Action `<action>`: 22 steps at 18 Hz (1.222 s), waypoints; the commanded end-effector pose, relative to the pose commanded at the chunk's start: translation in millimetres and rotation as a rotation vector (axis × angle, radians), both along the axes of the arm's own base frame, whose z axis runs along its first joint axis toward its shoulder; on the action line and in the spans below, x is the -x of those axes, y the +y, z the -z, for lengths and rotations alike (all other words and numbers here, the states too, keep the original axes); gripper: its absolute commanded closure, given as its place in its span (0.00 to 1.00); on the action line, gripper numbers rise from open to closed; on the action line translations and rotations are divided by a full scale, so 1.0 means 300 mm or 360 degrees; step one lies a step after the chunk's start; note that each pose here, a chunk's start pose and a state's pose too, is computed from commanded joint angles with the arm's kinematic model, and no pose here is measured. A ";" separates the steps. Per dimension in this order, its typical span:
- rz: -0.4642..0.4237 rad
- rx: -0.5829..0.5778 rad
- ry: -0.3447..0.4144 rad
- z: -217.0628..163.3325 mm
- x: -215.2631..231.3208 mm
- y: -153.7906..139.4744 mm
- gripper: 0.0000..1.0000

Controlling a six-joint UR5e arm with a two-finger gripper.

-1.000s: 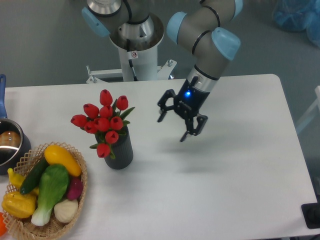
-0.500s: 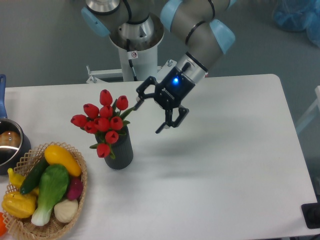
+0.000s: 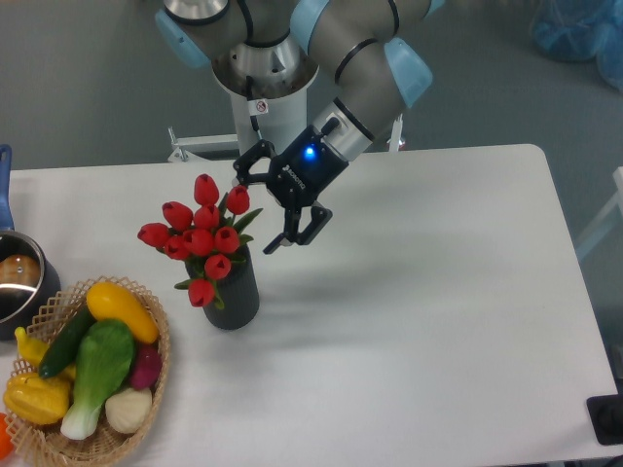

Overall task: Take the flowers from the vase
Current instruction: 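Close the gripper around the tulip stems above the vase rim, then lift the gripped tulips straight up out of the grey vase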

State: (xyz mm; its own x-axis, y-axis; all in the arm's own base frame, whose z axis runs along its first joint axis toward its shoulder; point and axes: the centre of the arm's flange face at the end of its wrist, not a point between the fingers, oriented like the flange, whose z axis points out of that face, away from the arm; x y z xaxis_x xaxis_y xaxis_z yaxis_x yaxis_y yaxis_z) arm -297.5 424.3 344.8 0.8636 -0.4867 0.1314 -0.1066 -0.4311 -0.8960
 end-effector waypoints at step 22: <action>-0.0040 -0.0332 0.0040 -0.108 0.042 -0.026 1.00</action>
